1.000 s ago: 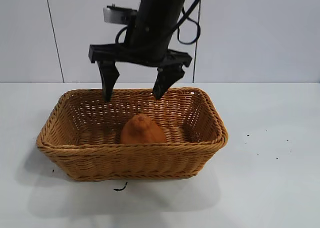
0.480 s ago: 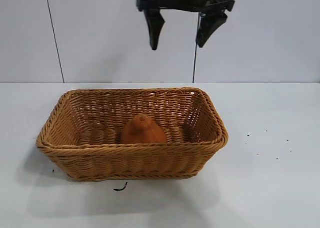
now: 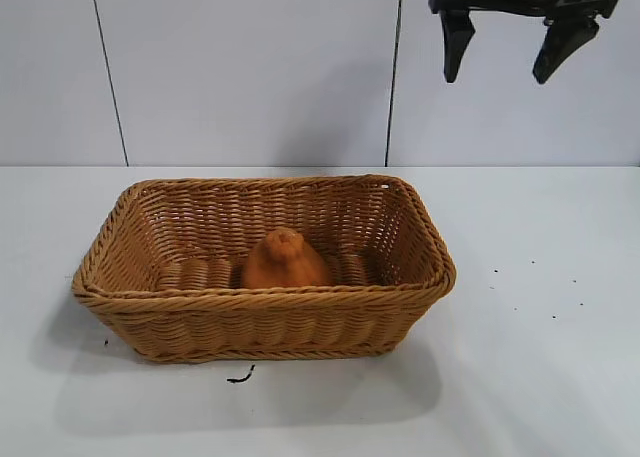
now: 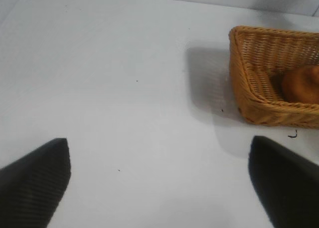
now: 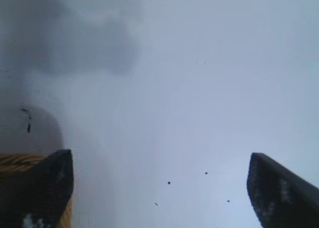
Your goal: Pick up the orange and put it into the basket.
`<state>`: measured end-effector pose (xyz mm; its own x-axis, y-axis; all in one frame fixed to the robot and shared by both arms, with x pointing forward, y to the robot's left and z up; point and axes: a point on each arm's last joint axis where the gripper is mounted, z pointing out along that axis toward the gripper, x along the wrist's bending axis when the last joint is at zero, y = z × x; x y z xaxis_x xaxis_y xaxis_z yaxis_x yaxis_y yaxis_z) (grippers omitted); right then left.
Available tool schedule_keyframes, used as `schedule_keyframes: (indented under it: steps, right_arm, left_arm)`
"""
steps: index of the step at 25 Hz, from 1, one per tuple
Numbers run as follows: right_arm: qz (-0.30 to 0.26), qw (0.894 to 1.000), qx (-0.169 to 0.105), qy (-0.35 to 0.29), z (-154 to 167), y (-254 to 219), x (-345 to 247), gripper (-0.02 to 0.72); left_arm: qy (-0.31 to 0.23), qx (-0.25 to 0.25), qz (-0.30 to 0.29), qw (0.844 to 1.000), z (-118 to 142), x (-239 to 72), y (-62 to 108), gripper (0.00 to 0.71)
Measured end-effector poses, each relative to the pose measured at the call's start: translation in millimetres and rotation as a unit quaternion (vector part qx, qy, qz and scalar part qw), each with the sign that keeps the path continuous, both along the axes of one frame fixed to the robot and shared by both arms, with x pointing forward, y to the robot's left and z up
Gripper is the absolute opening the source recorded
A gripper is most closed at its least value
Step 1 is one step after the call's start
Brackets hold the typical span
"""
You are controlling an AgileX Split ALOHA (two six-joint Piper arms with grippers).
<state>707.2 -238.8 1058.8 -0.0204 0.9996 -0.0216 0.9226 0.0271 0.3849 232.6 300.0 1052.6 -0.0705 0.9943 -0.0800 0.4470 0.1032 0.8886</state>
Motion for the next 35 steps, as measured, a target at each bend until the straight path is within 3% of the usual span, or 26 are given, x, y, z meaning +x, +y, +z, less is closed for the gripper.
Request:
schedule_keyframes:
  steps: [8,15,21,29,35]
  right_arm:
    - [-0.019,1.000,-0.001,0.018,-7,-20,-4,0.650]
    - [-0.008,0.995,-0.009,0.102,-11,-27,-84,0.649]
    - [-0.006,0.993,-0.007,0.114,4,-33,-156,0.649]
    - [0.009,0.997,0.008,0.078,9,-44,-290,0.649]
    - [0.039,0.999,0.015,-0.029,-7,-49,-364,0.649]
  left_arm:
    - [0.000,0.000,0.000,1.000,0,0,0.0,0.697]
    - [0.000,0.000,0.000,1.000,0,0,0.0,0.697]
    - [0.000,0.000,0.000,1.000,0,0,0.0,0.697]
    - [0.000,0.000,0.000,1.000,0,0,0.0,0.697]
    - [0.000,0.000,0.000,1.000,0,0,0.0,0.697]
